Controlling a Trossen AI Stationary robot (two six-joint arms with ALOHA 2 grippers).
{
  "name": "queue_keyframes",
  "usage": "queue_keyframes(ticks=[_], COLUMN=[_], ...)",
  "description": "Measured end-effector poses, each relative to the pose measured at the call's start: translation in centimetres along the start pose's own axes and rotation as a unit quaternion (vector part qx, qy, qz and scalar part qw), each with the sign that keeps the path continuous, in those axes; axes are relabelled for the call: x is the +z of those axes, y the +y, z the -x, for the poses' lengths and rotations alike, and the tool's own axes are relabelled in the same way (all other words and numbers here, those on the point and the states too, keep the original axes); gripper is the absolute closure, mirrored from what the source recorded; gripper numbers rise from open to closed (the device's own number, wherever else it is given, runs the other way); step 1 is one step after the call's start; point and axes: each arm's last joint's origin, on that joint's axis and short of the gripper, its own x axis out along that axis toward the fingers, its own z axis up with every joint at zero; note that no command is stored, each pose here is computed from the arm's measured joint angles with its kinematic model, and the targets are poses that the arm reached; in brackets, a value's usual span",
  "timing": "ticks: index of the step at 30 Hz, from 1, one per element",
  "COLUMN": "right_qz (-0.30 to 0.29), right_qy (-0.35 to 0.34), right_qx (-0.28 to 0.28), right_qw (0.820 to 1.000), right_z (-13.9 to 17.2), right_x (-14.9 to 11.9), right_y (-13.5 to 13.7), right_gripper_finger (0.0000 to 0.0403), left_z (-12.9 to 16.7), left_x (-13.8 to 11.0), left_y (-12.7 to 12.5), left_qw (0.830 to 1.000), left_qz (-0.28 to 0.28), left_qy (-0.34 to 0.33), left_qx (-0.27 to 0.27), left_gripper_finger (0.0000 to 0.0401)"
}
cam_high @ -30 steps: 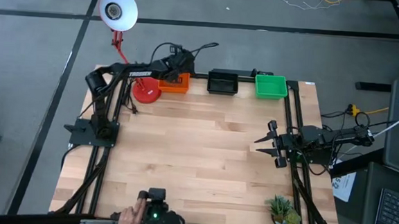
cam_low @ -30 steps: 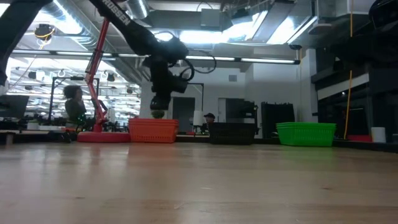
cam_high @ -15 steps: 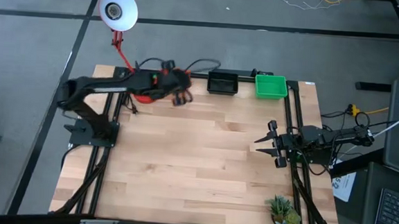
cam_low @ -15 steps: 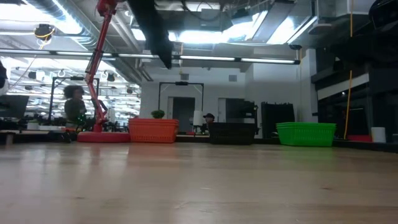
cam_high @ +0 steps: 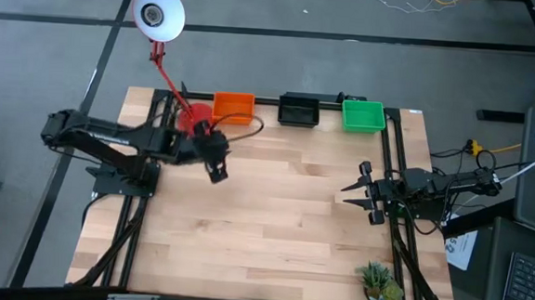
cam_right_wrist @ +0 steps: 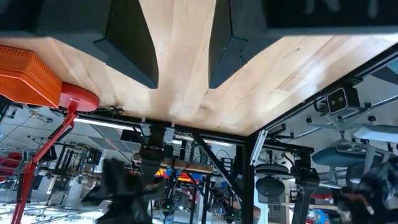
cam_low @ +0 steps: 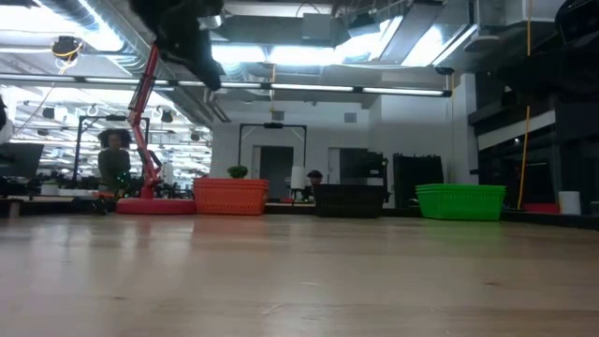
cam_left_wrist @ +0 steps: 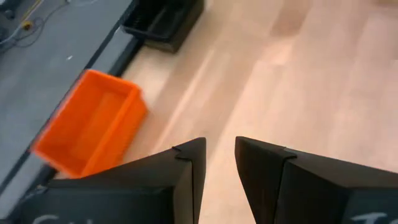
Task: Stack baskets by color
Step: Return to Home Position
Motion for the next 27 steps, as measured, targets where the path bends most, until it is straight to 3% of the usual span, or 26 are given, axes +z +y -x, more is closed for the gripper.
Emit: queue_keyframes(ticks=[4, 11, 15, 21, 27], right_qz=[0.000, 0.000, 0.000, 0.000, 0.000], right_qy=[0.000, 0.000, -0.001, 0.000, 0.000], right_qx=[0.000, 0.000, 0.000, 0.000, 0.000], right_qw=[1.000, 1.000, 1.000, 1.000, 1.000], right_z=[0.0, 0.0, 0.0, 0.0, 0.0], right_x=[0.0, 0.0, 0.0, 0.0, 0.0], right_y=[0.0, 0.0, 0.0, 0.0, 0.0], right_gripper_finger=[0.0260, 0.0260, 0.0260, 0.0260, 0.0260], left_z=[-0.8, -2.1, -1.1, 0.2, 1.8], left_x=[-2.6, -7.2, -10.2, -15.4, -16.9], left_y=[-1.3, -1.6, -0.2, 1.1, 1.5], left_qw=[0.998, 0.993, 0.983, 0.968, 0.947], left_qz=[0.014, 0.014, 0.011, 0.012, -0.027], left_qy=[-0.052, -0.101, -0.173, -0.227, -0.285], left_qx=[-0.029, -0.054, -0.067, -0.106, -0.144], left_gripper_finger=[0.0323, 0.0323, 0.0323, 0.0323, 0.0323])
